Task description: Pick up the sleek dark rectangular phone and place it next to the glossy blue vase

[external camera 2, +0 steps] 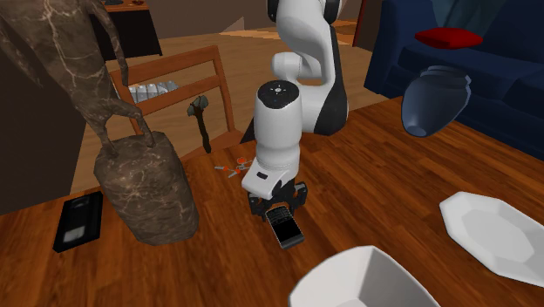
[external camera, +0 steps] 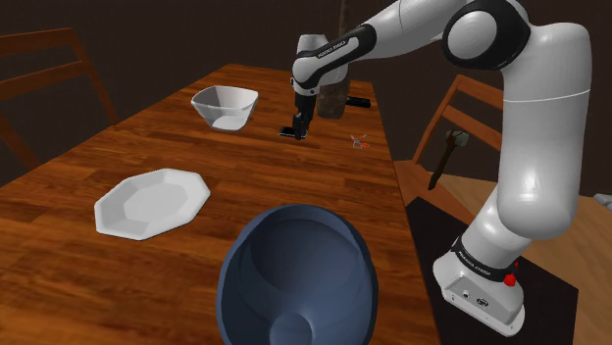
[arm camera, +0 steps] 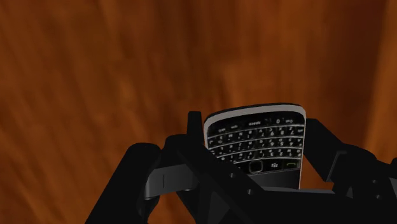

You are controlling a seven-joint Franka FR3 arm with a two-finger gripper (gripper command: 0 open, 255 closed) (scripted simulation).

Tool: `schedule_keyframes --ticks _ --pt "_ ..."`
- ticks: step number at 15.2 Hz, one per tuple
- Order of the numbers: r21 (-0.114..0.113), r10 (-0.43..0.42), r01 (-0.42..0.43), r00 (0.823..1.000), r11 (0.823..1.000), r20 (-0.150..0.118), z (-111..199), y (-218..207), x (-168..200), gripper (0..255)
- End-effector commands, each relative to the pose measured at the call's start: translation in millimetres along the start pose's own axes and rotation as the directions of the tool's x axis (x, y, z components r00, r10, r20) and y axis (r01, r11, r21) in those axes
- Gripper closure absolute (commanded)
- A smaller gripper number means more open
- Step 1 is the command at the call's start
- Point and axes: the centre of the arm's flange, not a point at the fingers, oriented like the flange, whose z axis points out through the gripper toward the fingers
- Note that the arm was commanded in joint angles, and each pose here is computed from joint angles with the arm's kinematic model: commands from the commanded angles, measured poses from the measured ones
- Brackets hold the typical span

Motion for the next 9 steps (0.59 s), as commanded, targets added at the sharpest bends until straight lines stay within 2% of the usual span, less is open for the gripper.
schedule_keyframes --ticks 1,9 --pt "0.0 0.0 0.0 1.0 1.0 0.0 0 0 0 255" --pt "0.0 0.0 0.0 1.0 1.0 0.0 -42 0 0 255"
